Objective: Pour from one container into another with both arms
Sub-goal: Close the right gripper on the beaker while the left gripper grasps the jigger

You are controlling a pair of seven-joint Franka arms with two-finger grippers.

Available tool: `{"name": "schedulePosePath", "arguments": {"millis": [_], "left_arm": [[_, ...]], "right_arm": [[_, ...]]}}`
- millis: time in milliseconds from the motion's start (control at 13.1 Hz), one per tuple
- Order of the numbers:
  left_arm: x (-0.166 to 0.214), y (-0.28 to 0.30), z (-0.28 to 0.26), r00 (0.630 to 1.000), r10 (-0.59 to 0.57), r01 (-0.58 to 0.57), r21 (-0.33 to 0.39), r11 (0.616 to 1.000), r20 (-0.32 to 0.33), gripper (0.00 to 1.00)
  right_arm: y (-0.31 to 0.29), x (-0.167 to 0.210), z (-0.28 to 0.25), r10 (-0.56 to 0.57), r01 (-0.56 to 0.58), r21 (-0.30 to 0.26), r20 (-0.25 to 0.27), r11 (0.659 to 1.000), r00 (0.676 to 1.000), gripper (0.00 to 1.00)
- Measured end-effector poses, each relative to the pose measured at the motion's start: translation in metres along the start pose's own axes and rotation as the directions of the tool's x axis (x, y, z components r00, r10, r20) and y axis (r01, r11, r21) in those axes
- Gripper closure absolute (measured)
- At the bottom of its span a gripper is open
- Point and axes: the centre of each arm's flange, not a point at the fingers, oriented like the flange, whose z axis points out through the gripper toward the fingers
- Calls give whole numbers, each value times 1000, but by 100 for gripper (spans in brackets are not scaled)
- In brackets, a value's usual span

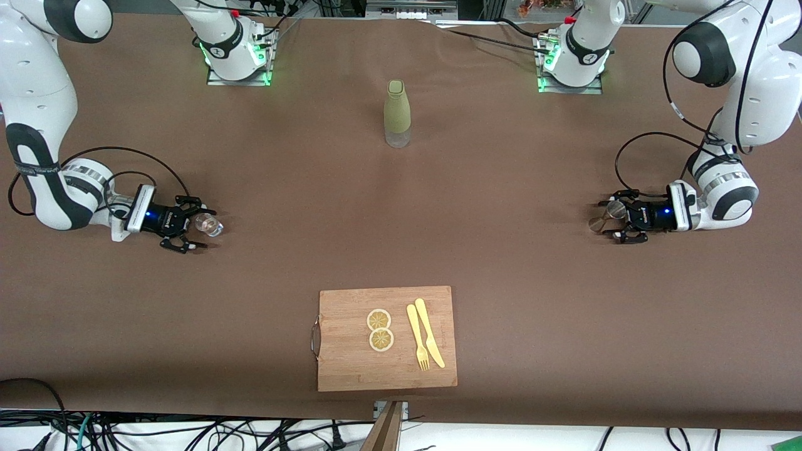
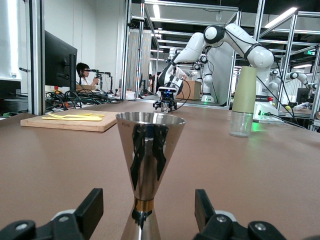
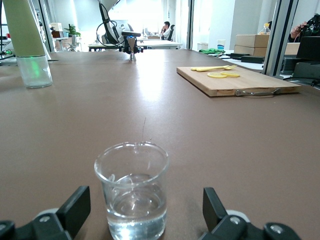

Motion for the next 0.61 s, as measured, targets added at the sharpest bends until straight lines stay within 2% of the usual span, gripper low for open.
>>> {"name": "schedulePosePath", "arguments": {"millis": [306, 382, 611], "left_arm": [[0, 0, -1, 1000, 0, 0, 2, 1000, 2, 23], [0, 0, -1, 1000, 0, 0, 2, 1000, 2, 30], [0, 0, -1, 1000, 0, 0, 1, 1000, 1, 34]], "right_arm": [[-2, -1, 5, 6, -5, 9, -20, 1000, 1000, 0], [-3, -2, 8, 9, -9, 15, -25, 1000, 1000, 0], [-5, -5, 15, 15, -15, 25, -36, 1000, 999, 3]]}}
